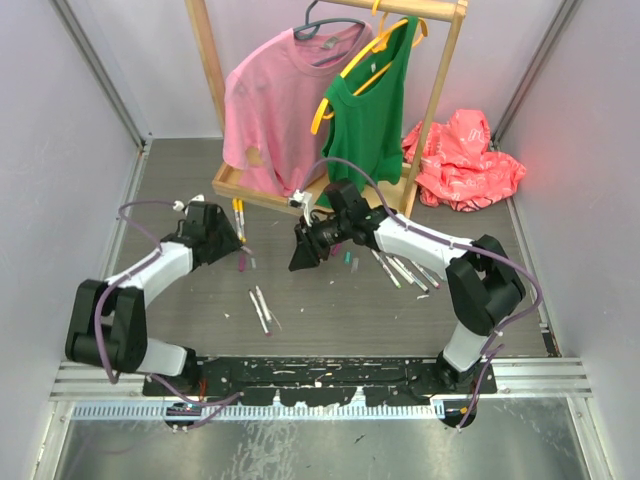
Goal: Open the pen caps
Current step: Pick up the pen from the center of the board.
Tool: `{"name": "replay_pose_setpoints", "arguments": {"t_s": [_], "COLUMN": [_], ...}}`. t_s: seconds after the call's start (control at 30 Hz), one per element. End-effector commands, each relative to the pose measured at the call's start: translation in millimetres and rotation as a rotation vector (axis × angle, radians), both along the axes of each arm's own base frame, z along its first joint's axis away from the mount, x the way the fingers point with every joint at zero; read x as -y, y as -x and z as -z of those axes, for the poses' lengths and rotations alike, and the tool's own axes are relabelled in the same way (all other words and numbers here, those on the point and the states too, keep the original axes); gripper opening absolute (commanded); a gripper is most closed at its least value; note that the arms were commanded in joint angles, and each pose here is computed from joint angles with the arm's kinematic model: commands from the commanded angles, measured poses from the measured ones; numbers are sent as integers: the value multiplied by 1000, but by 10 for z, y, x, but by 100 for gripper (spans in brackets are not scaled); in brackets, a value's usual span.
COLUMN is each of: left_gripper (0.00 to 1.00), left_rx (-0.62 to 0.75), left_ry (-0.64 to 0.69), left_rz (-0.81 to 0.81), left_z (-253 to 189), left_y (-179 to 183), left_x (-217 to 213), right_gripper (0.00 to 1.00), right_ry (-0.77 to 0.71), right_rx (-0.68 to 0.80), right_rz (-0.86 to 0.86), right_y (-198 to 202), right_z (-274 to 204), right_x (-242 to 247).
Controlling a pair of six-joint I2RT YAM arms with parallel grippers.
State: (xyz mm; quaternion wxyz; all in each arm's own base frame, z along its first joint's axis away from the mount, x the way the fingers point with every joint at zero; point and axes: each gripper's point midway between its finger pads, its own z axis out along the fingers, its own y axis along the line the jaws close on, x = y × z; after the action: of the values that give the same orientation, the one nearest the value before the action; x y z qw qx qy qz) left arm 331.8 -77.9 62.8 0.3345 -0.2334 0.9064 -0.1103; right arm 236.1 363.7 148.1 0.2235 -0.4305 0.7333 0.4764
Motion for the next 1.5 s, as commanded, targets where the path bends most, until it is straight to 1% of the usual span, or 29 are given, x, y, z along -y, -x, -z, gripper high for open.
{"name": "replay_pose_setpoints", "arguments": {"t_s": [0.0,0.13,0.23,0.37,0.7,0.83,1.07,1.17,1.33,1.47], "left_gripper": [55,51,46,44,44,44,45,44,36,33], "left_rx": [9,-49,-99,-136,-162,-165,-119,-128,-169,-190], "left_ry": [11,-11,-36,-55,-62,-51,-17,-12,-16,-15], "left_rz": [-60,-101,-112,-115,-108,-99,-98,-98,-98,-91], "left_z": [-101,-57,-18,43,159,142,16,21,86,125], "left_y": [-284,-385,-427,-458,-516,-512,-532,-551,-577,-578], "left_x": [-38,-75,-99,-114,-97,-71,-32,-15,-5,14], "right_gripper": [34,34,34,34,34,34,34,34,34,34], "right_ry": [-63,-60,-60,-59,-54,-54,-54,-54,-55,-53], "right_rx": [83,79,78,75,65,64,61,61,62,57], "right_rz": [-51,-57,-62,-66,-67,-69,-71,-70,-72,-74], "right_y": [16,19,26,29,26,30,34,34,37,43], "right_z": [-300,-284,-274,-261,-237,-234,-230,-226,-232,-219], "right_x": [-35,-35,-37,-42,-41,-42,-43,-42,-46,-44]}}
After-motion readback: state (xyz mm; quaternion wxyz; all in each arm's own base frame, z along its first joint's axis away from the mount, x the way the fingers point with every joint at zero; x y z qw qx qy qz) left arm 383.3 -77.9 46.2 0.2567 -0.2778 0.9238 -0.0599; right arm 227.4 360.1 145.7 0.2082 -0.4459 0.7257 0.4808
